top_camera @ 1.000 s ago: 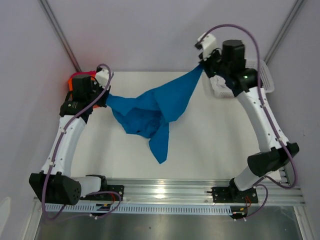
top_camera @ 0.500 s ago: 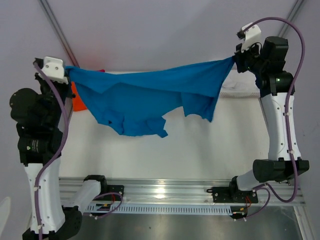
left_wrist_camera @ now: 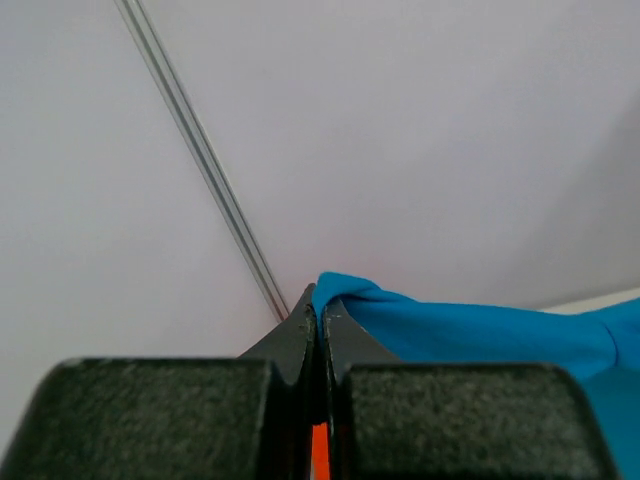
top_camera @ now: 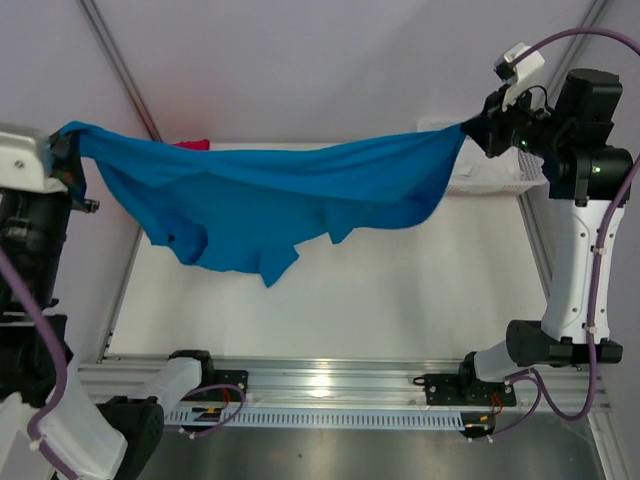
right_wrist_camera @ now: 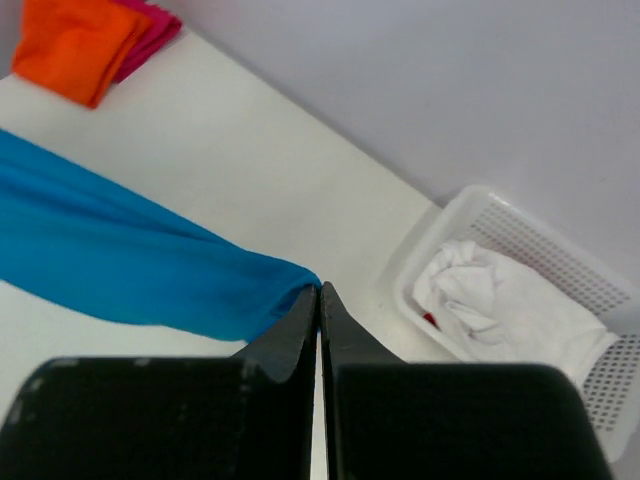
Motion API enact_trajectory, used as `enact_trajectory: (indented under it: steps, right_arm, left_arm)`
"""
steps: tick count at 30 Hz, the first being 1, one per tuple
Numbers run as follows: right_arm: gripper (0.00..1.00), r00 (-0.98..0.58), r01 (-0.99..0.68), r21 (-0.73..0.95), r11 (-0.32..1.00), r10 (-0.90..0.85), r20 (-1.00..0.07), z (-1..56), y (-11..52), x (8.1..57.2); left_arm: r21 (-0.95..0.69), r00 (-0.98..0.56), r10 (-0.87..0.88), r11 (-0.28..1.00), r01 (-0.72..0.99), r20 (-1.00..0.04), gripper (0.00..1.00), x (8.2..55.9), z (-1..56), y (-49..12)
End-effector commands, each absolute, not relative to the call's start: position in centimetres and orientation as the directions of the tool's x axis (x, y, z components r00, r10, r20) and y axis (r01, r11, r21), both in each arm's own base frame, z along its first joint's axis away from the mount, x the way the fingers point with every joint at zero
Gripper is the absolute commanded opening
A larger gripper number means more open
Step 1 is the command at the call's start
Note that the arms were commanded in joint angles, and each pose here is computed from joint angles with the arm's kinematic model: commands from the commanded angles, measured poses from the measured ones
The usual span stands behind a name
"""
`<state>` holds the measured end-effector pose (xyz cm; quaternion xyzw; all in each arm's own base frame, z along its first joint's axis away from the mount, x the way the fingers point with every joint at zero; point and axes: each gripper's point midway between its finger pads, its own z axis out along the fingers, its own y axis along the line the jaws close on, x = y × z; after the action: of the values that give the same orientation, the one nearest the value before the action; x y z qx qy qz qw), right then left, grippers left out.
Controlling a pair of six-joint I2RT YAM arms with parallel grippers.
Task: Fold and stack the t-shirts
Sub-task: Flatten the tshirt out
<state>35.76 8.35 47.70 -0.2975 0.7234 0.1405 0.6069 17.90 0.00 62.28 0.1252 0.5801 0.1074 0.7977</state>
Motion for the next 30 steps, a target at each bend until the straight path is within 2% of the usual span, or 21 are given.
enact_trajectory:
  steps: [1,5,8,10,15,16,18,19,22,23,24,25,26,30]
  right_arm:
    - [0.00,-0.041,-0.696,-0.175,0.696,-0.282,-0.959,49.1,9.8,30.7]
    - [0.00,-0.066,-0.802,-0.095,0.589,-0.246,-0.967,48.9,11.9,27.5]
    - [0.00,-0.079,-0.855,-0.048,0.516,-0.222,-0.972,49.1,13.0,26.0]
    - [0.00,-0.116,-0.864,-0.014,0.504,-0.226,-0.967,47.9,13.1,26.7]
    - [0.00,-0.307,-0.833,0.106,0.543,-0.295,-0.905,39.7,12.1,32.1]
    - [0.00,-0.395,-0.808,0.149,0.570,-0.336,-0.855,35.6,11.4,34.3]
    - [0.00,-0.479,-0.784,0.195,0.589,-0.375,-0.794,31.1,10.7,36.6]
    - [0.00,-0.564,-0.755,0.253,0.605,-0.402,-0.721,26.6,10.1,38.3]
    - [0.00,-0.624,-0.733,0.258,0.630,-0.470,-0.624,20.3,8.8,40.8]
    - [0.00,-0.646,-0.709,0.231,0.667,-0.481,-0.593,17.2,7.9,42.7]
    - [0.00,-0.650,-0.695,0.206,0.689,-0.480,-0.589,16.0,7.4,43.8]
    - [0.00,-0.652,-0.684,0.182,0.706,-0.481,-0.587,15.0,7.0,44.6]
    - [0.00,-0.634,-0.688,0.136,0.713,-0.500,-0.590,13.7,7.6,46.1]
    - [0.00,-0.597,-0.694,0.050,0.718,-0.536,-0.597,11.2,8.7,48.7]
  left_arm:
    - [0.346,0.374,0.343,0.936,-0.063,-0.861,0.00,14.4,64.6,0.0]
    - [0.335,0.395,0.305,0.942,0.008,-0.867,0.00,13.2,65.0,-1.3]
    - [0.335,0.331,0.306,0.942,0.033,-0.893,0.00,14.8,63.7,-1.3]
    - [0.344,0.254,0.322,0.938,0.047,-0.912,0.00,17.4,62.0,-1.0]
    - [0.347,0.038,0.345,0.926,0.152,-0.938,0.00,24.9,56.1,-1.1]
    - [0.329,-0.069,0.348,0.923,0.199,-0.935,0.00,28.2,52.8,-1.1]
    - [0.316,-0.165,0.365,0.912,0.261,-0.916,0.00,31.2,49.6,-1.4]
    - [0.292,-0.259,0.371,0.909,0.297,-0.892,0.00,34.3,46.3,-1.3]
    - [0.270,-0.379,0.386,0.907,0.324,-0.841,0.00,38.1,41.0,-0.9]
    - [0.292,-0.341,0.390,0.907,0.305,-0.855,0.00,40.1,41.1,-0.6]
    - [0.314,-0.327,0.399,0.906,0.283,-0.857,0.00,40.8,41.1,-0.3]
    - [0.308,-0.374,0.403,0.906,0.290,-0.835,0.00,41.6,38.0,-0.2]
    - [0.335,-0.326,0.408,0.906,0.257,-0.853,0.00,42.5,38.9,0.0]
    - [0.351,-0.375,0.435,0.896,0.273,-0.819,0.00,43.9,33.9,-1.1]
